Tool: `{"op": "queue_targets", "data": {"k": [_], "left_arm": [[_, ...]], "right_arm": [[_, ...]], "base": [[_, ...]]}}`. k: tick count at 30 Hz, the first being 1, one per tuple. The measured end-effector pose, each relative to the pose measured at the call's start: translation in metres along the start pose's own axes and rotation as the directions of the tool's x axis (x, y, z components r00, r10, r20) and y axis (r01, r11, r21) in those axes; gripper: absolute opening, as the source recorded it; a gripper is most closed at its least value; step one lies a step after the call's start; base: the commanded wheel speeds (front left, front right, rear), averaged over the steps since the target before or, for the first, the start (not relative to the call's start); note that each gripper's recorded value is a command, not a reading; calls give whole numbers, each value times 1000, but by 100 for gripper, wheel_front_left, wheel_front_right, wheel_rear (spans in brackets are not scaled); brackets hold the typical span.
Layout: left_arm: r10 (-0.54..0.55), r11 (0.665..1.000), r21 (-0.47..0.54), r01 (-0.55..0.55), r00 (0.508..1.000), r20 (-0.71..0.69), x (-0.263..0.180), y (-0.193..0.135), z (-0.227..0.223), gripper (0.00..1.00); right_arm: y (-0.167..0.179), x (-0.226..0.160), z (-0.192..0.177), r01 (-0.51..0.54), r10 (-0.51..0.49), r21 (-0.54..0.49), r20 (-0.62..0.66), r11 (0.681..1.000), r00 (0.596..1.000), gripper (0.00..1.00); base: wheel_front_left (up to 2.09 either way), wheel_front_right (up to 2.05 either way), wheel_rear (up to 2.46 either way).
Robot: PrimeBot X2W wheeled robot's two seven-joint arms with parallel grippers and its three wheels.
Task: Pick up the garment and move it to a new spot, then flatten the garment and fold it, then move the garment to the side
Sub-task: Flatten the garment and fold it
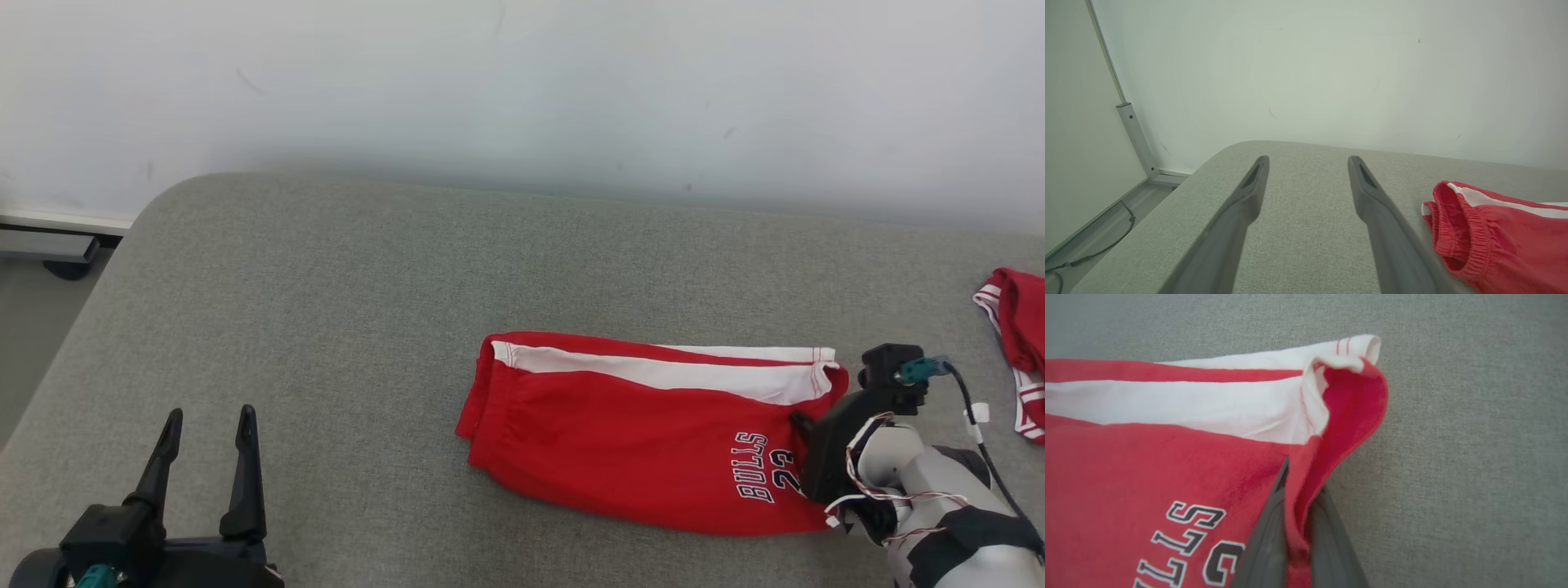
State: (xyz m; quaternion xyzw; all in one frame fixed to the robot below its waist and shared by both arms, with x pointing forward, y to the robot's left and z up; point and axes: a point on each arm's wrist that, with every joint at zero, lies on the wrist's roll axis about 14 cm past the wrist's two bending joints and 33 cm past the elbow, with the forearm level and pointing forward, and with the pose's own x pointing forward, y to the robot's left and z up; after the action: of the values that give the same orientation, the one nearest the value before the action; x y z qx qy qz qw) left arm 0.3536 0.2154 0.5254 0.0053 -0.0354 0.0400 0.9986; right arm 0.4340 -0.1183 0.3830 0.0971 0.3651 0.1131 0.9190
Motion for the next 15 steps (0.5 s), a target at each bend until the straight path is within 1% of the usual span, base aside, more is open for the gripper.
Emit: {"op": "queue_targets", "data": {"k": [2, 4, 8, 12, 15], "left_arm": [[-5, 1000, -1, 5, 1000, 2, 1, -2, 0, 100], [-10, 1000, -2, 10, 1000, 4, 2, -3, 1, 100], [-25, 1000, -4, 25, 1000, 10, 3, -8, 2, 100], [-43, 999, -12, 43, 999, 11, 4, -15, 2, 100], [-53, 998, -21, 53, 999, 6, 5, -19, 0, 100]], "right_arm": [[-5, -3, 6, 3, -4, 19, 25, 1000, 1000, 0], [-14, -6, 11, 16, -17, 17, 43, 1000, 999, 0], [-42, -18, 23, 62, -63, 14, 79, 998, 995, 0], [-72, -31, 32, 123, -121, -15, 98, 992, 988, 0], [-78, -37, 38, 129, -126, -23, 107, 991, 986, 0]], "base": [[0, 0, 0], [0, 0, 0], [0, 0, 0], [0, 0, 0], [0, 0, 0]]}}
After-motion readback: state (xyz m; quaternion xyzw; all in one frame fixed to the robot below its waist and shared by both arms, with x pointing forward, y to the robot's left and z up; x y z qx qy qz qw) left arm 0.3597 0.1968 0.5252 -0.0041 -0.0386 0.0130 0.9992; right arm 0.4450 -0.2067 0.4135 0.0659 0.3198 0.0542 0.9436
